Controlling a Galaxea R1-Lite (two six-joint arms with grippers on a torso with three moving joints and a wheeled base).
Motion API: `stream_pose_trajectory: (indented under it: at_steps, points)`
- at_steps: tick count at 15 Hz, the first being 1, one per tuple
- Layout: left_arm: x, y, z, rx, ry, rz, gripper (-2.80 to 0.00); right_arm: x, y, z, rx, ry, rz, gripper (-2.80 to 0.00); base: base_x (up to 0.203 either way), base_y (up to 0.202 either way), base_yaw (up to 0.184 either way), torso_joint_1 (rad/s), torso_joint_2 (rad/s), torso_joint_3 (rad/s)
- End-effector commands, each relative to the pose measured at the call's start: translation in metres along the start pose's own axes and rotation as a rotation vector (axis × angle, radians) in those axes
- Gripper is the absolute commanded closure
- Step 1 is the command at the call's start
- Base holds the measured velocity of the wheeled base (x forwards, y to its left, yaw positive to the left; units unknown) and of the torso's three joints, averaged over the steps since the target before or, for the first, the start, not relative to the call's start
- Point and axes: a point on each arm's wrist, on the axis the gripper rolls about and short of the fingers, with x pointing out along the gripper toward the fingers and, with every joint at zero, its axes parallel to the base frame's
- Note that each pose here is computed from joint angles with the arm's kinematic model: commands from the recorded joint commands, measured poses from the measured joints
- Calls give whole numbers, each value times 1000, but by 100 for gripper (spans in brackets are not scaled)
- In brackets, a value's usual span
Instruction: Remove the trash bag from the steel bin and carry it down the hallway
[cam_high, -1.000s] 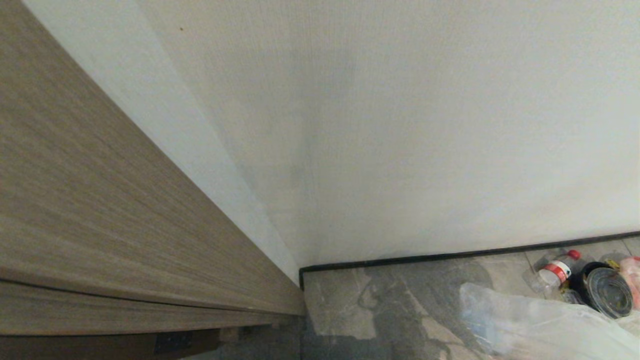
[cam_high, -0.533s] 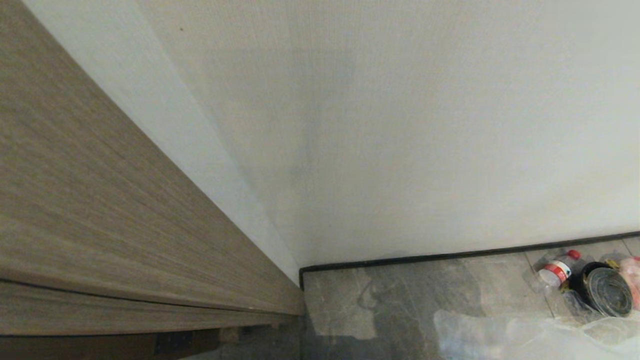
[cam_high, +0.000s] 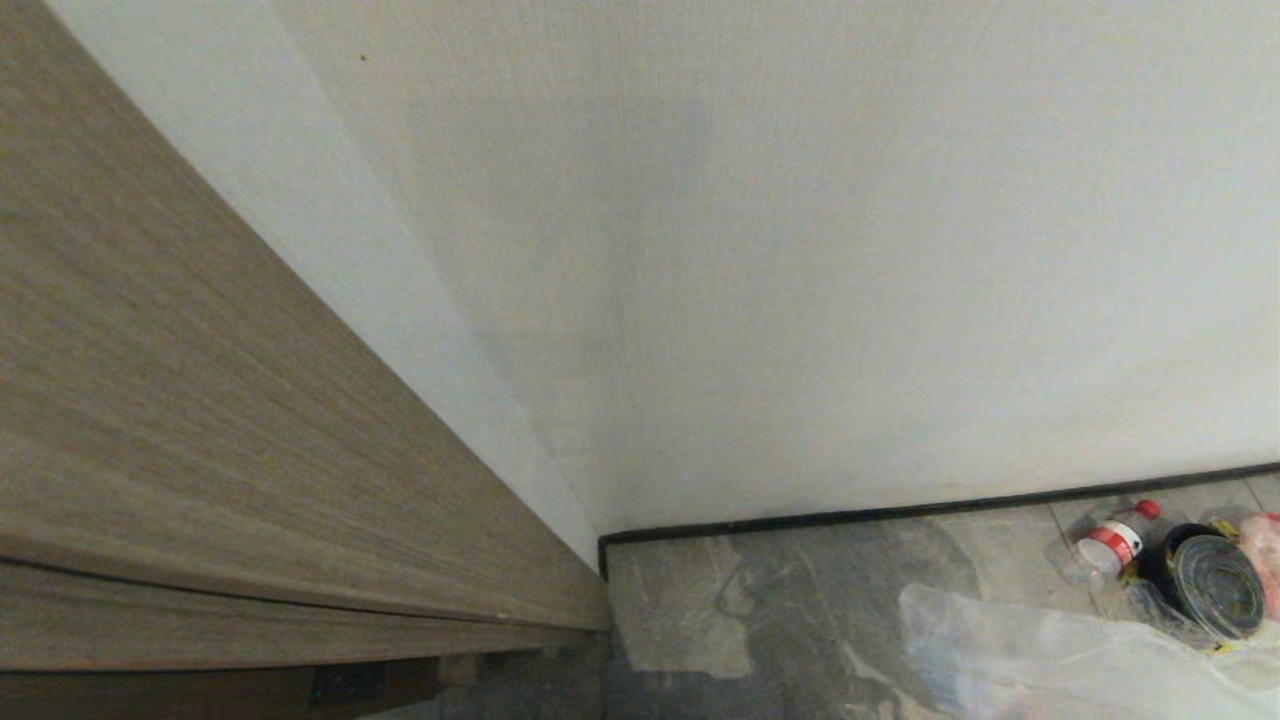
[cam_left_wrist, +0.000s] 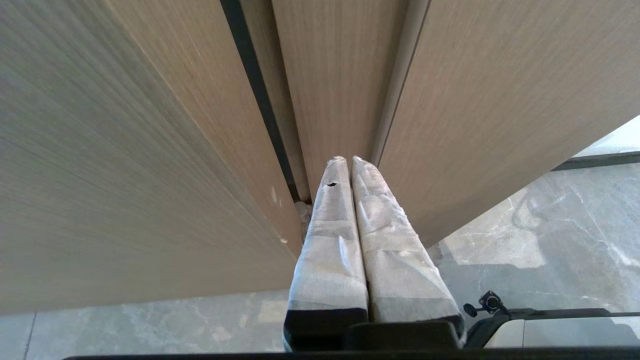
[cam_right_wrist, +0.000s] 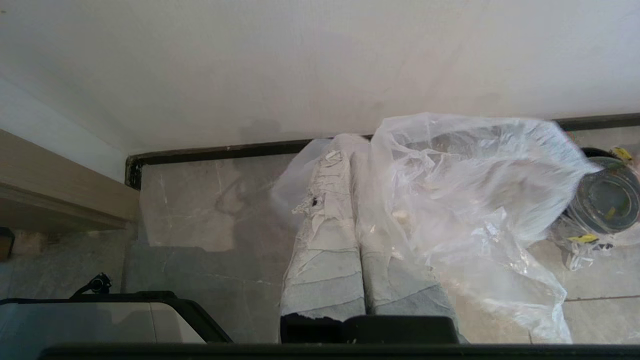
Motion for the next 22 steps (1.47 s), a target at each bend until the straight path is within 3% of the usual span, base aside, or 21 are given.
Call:
stream_pose_trajectory:
  at_steps: [1,22]
  points:
    - [0,0,0,-2,2,1,0,0,0,0,0,3,0,0,0,0,0,2,2,45]
    - [0,0,0,-3,2,1,0,0,0,0,0,2,0,0,0,0,0,3,2,192]
